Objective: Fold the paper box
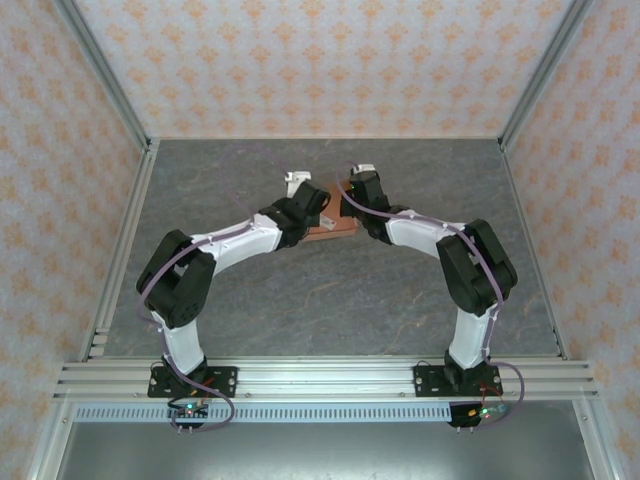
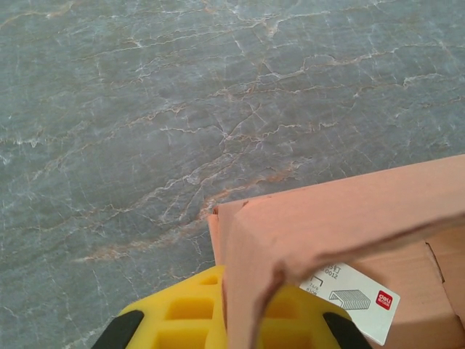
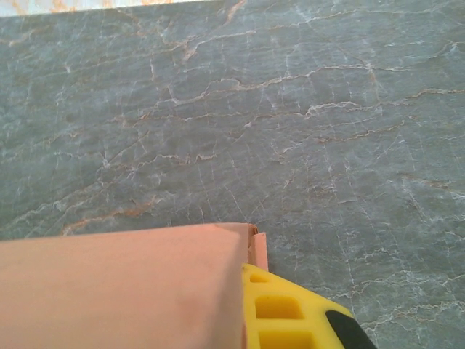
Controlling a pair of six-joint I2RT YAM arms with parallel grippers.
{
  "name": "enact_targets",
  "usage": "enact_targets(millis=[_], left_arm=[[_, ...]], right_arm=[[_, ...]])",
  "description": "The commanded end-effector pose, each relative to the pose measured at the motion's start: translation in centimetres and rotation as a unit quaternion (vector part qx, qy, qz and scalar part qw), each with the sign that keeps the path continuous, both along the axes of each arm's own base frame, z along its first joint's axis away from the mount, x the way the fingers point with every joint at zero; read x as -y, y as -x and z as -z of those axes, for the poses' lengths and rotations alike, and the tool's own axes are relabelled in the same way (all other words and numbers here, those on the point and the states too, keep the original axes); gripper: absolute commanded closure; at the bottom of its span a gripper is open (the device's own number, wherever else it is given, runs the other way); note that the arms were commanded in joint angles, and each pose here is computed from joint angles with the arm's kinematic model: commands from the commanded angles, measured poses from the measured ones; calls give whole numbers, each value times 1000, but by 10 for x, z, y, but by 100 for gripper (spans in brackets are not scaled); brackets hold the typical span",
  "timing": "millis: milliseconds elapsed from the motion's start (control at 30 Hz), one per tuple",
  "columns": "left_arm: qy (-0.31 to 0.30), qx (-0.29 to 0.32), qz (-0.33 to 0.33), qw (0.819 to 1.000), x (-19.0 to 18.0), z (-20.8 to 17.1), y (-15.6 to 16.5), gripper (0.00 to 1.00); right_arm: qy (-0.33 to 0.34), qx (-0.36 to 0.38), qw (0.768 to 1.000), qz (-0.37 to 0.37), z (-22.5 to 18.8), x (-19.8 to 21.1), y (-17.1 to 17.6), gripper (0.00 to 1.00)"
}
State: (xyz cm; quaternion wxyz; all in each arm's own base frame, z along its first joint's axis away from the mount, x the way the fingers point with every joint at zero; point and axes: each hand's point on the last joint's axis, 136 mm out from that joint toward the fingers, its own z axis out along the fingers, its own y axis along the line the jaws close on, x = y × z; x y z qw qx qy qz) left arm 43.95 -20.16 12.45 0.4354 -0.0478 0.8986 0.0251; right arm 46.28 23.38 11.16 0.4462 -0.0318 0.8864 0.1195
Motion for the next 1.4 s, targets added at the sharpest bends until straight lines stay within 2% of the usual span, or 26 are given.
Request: enact_targets(millis=[0, 300, 500, 733, 900, 1367], left_arm=[[3, 46, -59, 997, -10, -2, 1, 100], [-10, 72, -89, 993, -7, 14, 14, 100], [0, 69, -94, 993, -4, 6, 12, 100], [24, 73, -100, 992, -1, -14, 6, 100], [54, 62, -107, 991, -1, -6, 2, 100], [12, 95, -116, 989, -14, 27, 28, 100]], right_arm=[[-25, 26, 999, 32, -6, 3, -3, 98], [-8, 36, 999, 16, 3, 6, 6, 98], [-2, 32, 999, 10, 3, 6, 9, 98], [2, 29, 999, 14, 2, 9, 10, 98], [2, 29, 999, 15, 0, 10, 11, 98], [17, 31, 999, 13, 8, 15, 16, 98]])
